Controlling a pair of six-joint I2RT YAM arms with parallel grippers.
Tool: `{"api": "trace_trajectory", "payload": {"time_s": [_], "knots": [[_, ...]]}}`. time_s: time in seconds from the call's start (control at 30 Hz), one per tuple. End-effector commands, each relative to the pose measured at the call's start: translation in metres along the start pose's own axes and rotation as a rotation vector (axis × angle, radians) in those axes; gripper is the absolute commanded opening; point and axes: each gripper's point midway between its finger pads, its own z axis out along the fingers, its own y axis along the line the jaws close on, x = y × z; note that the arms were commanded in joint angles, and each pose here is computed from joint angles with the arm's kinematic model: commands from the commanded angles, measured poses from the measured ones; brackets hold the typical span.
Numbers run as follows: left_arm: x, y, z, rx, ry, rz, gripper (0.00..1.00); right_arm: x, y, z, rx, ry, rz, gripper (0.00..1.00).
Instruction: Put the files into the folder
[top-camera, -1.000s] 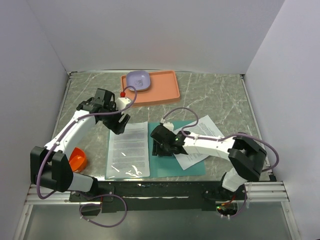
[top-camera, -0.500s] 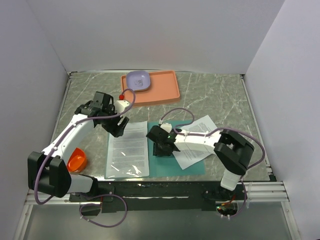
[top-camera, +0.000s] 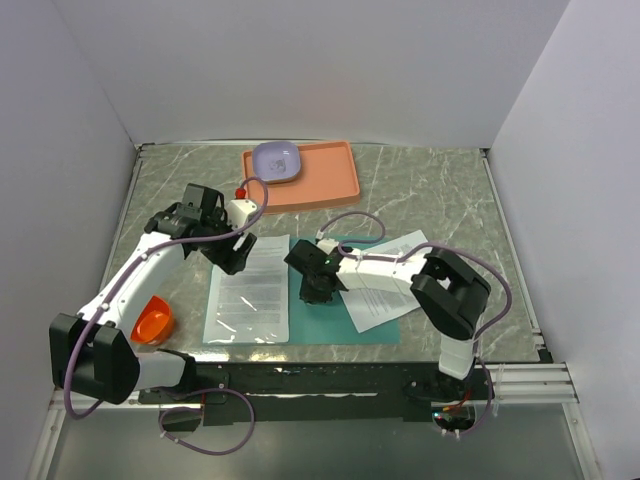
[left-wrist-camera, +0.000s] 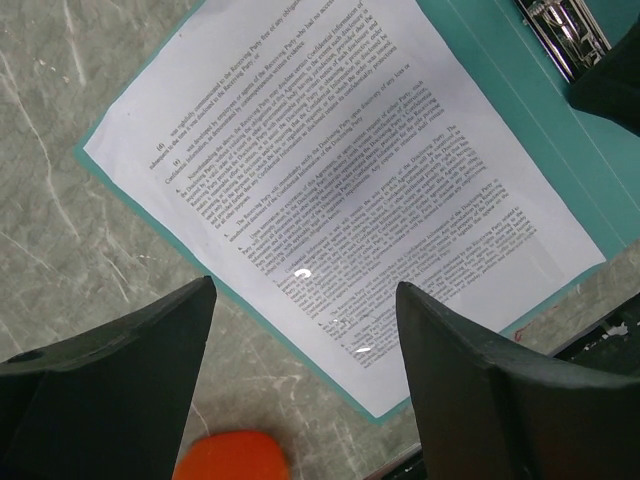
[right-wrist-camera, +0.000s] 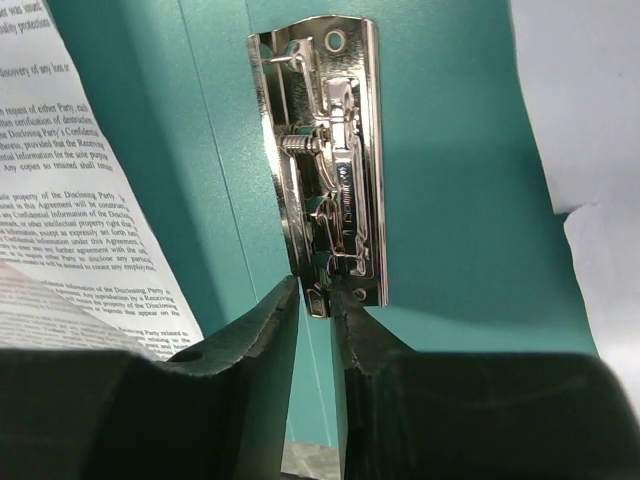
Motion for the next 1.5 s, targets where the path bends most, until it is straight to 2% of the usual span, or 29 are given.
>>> {"api": "trace_trajectory", "payload": {"time_s": [0.0,0.17,0.23,0.27,0.3,0.5,0.6,0.67,0.73,0.8,0.9,1.0,1.07,1.2,1.27,1.33,1.47], "knots": [[-0.005,0.0,-0.006,-0.015,-0.03,0.009,0.8,-0.012,-0.008,0.01,0.053,-0.022,0.051,0.26],[-0.018,0.003,-0.009,-0.029,-0.061,-0.019,0.76,-0.019,-0.008,0.018,0.048,-0.013,0.077,0.25],[-0.024,0.003,-0.012,-0.03,-0.069,-0.029,0.77,-0.02,-0.008,0.019,0.047,-0.013,0.079,0.25],[-0.025,0.002,-0.013,-0.027,-0.07,-0.03,0.83,-0.02,-0.008,0.019,0.045,-0.013,0.075,0.25],[-0.027,0.0,-0.015,-0.021,-0.078,-0.025,0.96,-0.02,-0.009,0.02,0.042,-0.012,0.072,0.25],[-0.018,0.001,-0.019,-0.052,-0.072,-0.049,0.96,-0.022,-0.006,0.008,-0.033,-0.044,0.036,0.34],[-0.016,0.011,-0.025,-0.129,-0.074,-0.13,0.96,-0.03,0.004,-0.004,-0.112,-0.095,0.009,0.39],[-0.017,0.028,-0.031,-0.24,-0.101,-0.199,0.96,-0.038,0.014,-0.014,-0.166,-0.141,-0.018,0.42],[-0.002,0.043,-0.029,-0.3,-0.08,-0.246,0.96,-0.04,0.021,-0.026,-0.199,-0.182,-0.062,0.44],[0.006,0.042,-0.03,-0.239,-0.036,-0.269,0.96,-0.045,0.024,-0.034,-0.206,-0.239,-0.091,0.46],[-0.013,0.029,-0.046,-0.092,-0.087,-0.273,0.96,-0.05,0.03,-0.052,-0.228,-0.31,-0.142,0.49],[-0.034,0.018,-0.067,-0.104,-0.201,-0.208,0.96,-0.054,0.027,-0.067,-0.247,-0.365,-0.167,0.52],[-0.037,0.004,-0.074,-0.123,-0.231,-0.133,0.96,-0.058,0.027,-0.08,-0.283,-0.395,-0.172,0.52],[-0.05,-0.038,-0.062,-0.079,-0.251,-0.027,0.96,-0.051,0.016,-0.079,-0.316,-0.407,-0.187,0.53],[-0.056,-0.047,-0.048,-0.068,-0.238,-0.045,0.98,-0.054,0.02,-0.082,-0.365,-0.45,-0.202,0.53],[-0.059,-0.068,-0.034,-0.001,-0.222,-0.059,0.98,-0.046,0.013,-0.079,-0.401,-0.437,-0.201,0.53],[-0.062,-0.078,-0.011,0.039,-0.201,-0.068,0.95,-0.037,0.002,-0.074,-0.437,-0.36,-0.167,0.54]]}}
